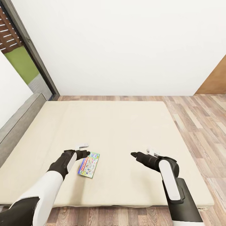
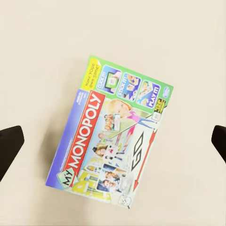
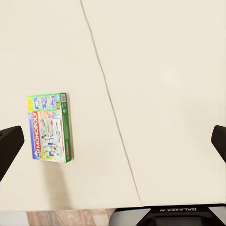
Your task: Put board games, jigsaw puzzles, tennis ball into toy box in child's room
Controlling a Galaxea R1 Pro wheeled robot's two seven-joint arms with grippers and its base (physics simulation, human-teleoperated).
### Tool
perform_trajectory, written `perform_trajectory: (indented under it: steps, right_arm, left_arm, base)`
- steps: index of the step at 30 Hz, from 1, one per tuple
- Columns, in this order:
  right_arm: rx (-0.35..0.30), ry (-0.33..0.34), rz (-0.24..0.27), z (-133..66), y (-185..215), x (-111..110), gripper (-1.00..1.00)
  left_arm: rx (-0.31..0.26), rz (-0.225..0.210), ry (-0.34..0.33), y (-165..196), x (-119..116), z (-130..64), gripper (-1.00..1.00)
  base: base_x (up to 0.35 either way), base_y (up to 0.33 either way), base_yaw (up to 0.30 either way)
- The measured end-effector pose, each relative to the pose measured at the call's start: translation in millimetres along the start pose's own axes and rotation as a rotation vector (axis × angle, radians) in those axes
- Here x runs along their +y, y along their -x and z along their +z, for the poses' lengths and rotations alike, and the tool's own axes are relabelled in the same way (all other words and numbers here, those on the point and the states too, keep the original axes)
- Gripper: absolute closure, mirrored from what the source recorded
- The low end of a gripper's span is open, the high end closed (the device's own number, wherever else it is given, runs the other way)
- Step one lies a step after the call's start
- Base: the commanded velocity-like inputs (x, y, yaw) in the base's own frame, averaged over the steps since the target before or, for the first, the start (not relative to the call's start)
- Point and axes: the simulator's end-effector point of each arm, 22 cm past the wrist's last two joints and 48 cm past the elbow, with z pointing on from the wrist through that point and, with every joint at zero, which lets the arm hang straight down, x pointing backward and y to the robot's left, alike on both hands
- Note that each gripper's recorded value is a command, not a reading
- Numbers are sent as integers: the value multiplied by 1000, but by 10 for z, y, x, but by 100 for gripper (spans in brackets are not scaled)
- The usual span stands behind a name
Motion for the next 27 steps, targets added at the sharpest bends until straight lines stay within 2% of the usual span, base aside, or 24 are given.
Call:
perform_trajectory:
  steps: [7,13,20,27]
  right_arm:
    - [21,-11,-16,40,-61,-30,-100]
    - [71,-7,-70,82,-217,57,-100]
    - [99,-6,-134,138,-340,132,-100]
    - [117,-13,-169,182,-415,116,-100]
  left_arm:
    - [11,-2,-3,-55,4,48,-100]
    - [20,-3,-8,-101,2,89,-100]
    - [31,-3,-8,-160,9,137,-100]
    - [43,-4,-6,-220,18,184,-100]
  base:
    - [0,0,0]
    - [0,0,0]
    - [0,0,0]
    - [0,0,0]
